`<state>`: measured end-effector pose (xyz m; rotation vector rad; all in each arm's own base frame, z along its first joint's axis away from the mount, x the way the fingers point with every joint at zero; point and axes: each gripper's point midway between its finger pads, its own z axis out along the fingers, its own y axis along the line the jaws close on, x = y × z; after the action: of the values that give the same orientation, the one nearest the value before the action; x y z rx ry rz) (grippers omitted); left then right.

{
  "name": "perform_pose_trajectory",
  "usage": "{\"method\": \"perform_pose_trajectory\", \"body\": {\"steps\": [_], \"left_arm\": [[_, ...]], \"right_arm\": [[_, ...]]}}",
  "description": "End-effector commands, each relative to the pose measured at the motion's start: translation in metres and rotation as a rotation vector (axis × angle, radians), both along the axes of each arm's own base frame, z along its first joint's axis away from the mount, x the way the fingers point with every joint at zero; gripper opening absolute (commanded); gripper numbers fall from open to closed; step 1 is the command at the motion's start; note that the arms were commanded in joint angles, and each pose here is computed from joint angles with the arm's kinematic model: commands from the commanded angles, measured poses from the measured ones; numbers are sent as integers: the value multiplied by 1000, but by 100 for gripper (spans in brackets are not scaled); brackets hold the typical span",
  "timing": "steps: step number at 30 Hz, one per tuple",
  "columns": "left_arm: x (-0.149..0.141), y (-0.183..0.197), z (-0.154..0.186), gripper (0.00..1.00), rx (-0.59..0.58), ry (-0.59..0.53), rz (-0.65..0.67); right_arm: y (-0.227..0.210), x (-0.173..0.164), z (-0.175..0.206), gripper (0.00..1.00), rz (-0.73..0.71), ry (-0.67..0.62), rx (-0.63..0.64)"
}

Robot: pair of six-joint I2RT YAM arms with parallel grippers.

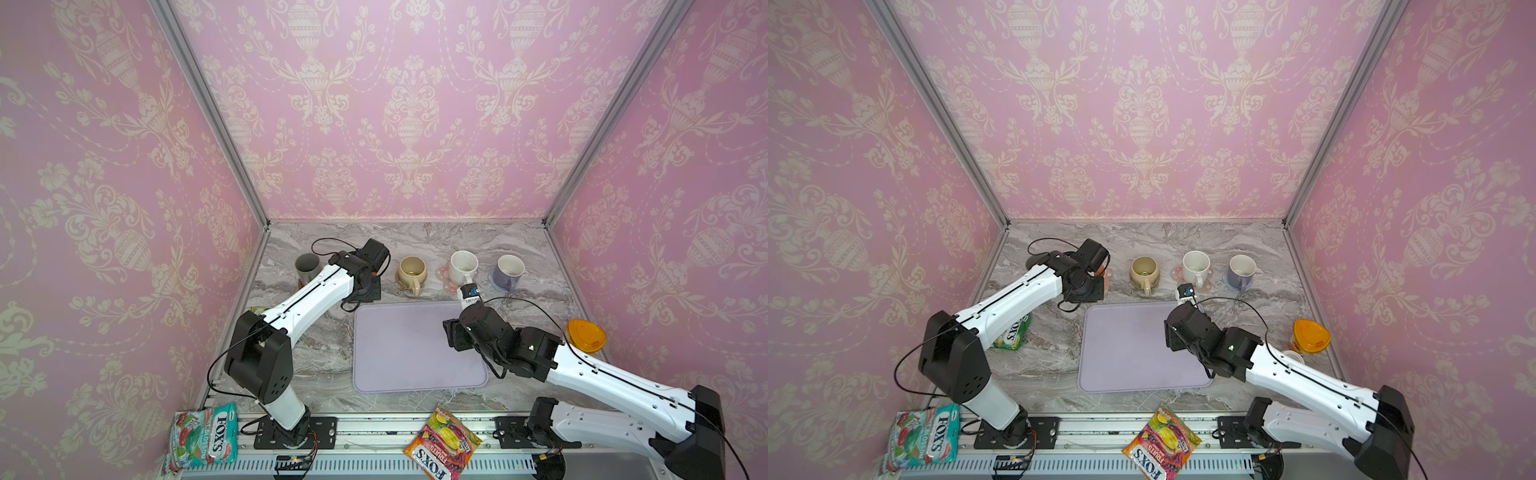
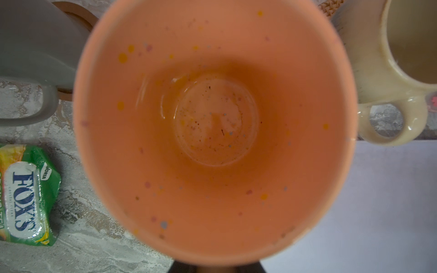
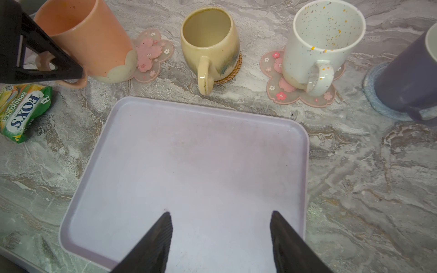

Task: Place cups on coasters
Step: Place the cup on the coaster.

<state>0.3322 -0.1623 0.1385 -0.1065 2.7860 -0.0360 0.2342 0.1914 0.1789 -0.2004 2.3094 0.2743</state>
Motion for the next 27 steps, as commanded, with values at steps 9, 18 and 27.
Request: {"method": "perform_pose_trajectory", "body": {"steps": [9,18,27], "left_arm": [[36,-4,29,0,-46,-99,-38],[39,8,17,0,-20,-61,-37],[53,15,0,0,-13,-39,-20]], "right_arm": [[0,31,1,68,13,35,-36],[-3,46,-13,69,-9,75,-28],[2,53,-30,69,6,129,-28]]}}
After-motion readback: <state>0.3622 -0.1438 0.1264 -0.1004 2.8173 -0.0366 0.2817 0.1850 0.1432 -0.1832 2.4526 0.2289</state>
